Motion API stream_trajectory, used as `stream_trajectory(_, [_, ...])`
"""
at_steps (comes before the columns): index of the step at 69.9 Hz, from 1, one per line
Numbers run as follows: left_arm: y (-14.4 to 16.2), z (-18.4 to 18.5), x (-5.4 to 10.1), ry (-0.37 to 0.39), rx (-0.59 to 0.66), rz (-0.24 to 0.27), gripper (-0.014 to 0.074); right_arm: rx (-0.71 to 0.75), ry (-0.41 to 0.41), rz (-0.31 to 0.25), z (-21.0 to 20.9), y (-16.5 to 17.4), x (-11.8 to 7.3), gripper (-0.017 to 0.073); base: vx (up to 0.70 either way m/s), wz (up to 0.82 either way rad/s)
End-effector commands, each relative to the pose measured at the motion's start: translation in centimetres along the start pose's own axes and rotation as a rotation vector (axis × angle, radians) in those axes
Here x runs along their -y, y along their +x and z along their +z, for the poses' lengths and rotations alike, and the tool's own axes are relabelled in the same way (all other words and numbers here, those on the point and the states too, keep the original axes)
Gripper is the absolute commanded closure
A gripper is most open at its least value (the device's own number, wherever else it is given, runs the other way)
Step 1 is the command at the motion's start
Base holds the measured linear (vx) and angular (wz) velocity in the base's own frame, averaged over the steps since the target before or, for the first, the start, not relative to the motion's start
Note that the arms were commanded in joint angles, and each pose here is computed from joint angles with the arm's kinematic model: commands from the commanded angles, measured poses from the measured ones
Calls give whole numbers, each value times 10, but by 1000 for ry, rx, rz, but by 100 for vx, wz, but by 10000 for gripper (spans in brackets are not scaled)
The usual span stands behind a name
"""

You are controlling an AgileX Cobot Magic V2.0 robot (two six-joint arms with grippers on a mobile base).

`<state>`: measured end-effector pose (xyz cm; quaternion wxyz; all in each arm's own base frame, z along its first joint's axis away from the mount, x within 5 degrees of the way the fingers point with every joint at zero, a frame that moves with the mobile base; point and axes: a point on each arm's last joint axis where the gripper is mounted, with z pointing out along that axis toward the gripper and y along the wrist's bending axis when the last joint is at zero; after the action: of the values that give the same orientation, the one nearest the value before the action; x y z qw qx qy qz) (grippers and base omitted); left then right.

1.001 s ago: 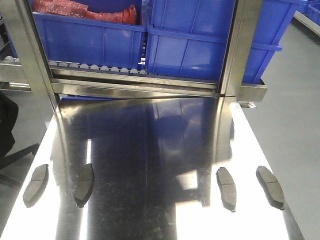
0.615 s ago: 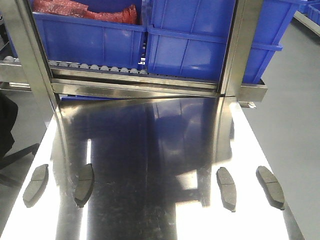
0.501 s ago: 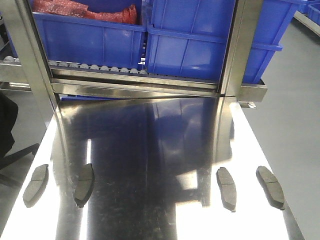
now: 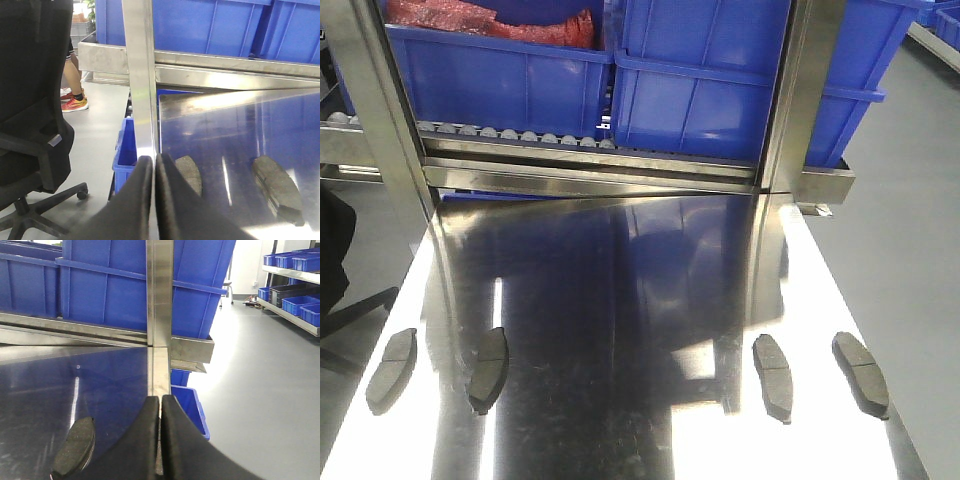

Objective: Move and align brake pads A on conveyor

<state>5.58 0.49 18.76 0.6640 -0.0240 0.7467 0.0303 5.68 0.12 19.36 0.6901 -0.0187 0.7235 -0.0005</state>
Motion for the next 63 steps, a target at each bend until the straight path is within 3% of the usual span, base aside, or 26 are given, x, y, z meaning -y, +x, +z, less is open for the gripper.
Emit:
stream_trajectory(1, [1, 1, 1, 12, 68, -6, 591, 77, 2, -13, -1, -5, 0, 563, 0, 0])
stream_trajectory(17, [-3, 0, 1, 15, 93, -22, 591, 77, 2, -13, -1, -5, 0, 563, 0, 0])
stream_trajectory(21, [-14, -2, 1, 19, 146, -41, 591, 77, 2, -13, -1, -5, 0, 563, 0, 0])
stream_trajectory(30, [-48, -10, 0, 14, 205, -18, 591, 77, 2, -13, -1, -5, 0, 563, 0, 0])
stream_trajectory(49, [-119, 8, -2, -2, -14, -24, 591, 77, 2, -13, -1, -5, 0, 563, 0, 0])
stream_trajectory(63, [-129, 26, -1, -2, -72, -22, 587, 77, 2, -13, -1, -5, 0, 563, 0, 0])
